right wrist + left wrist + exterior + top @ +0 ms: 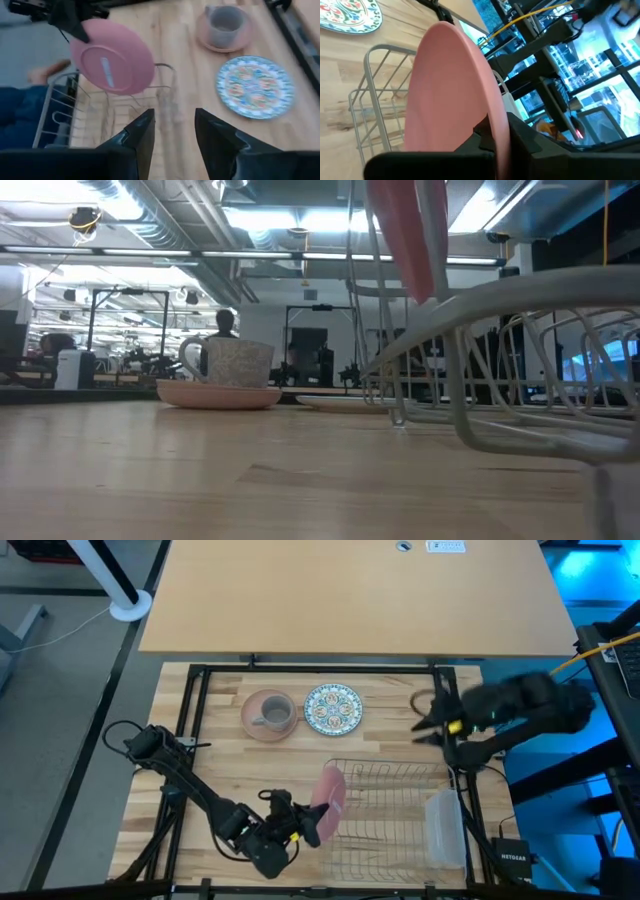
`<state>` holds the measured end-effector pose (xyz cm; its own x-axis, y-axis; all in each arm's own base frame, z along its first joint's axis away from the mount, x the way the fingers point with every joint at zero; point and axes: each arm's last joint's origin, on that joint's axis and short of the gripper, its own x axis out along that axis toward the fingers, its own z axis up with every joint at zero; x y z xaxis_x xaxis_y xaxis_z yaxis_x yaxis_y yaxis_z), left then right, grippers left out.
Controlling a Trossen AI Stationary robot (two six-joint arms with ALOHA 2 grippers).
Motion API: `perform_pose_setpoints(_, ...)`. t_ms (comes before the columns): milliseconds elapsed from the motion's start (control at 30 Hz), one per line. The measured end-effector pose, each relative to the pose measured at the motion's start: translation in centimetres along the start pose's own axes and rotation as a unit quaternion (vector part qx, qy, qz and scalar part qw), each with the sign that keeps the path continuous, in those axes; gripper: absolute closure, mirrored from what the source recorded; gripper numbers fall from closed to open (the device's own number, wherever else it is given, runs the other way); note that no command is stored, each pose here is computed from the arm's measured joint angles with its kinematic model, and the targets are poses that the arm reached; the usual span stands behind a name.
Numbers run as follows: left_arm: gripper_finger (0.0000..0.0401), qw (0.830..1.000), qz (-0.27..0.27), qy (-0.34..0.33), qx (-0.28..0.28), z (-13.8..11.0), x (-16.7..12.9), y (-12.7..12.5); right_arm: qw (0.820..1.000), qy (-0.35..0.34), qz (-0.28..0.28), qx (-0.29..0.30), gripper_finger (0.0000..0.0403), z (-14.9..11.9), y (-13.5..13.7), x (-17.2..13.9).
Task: Sort dishes
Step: Put the pink plate into the dish rack
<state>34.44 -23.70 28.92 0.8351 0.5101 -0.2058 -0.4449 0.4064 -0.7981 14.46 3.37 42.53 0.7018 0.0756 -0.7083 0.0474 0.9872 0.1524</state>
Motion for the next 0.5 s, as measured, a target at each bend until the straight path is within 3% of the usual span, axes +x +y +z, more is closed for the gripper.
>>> perform_pose_setpoints(267, 0.0391, 1.0, 0.0, 0.002, 0.001, 0.0, 0.0, 0.0, 0.99, -0.096, 0.1, 0.013, 0.026, -7.8, 1.5, 9.5)
perform_pose_setpoints(500, 0.0391, 1.0, 0.002, 0.003, 0.002, 0.1, 0.4, 0.1, 0.988, -0.106, 0.11, 0.026, 0.026, -9.7, 2.1, 15.2)
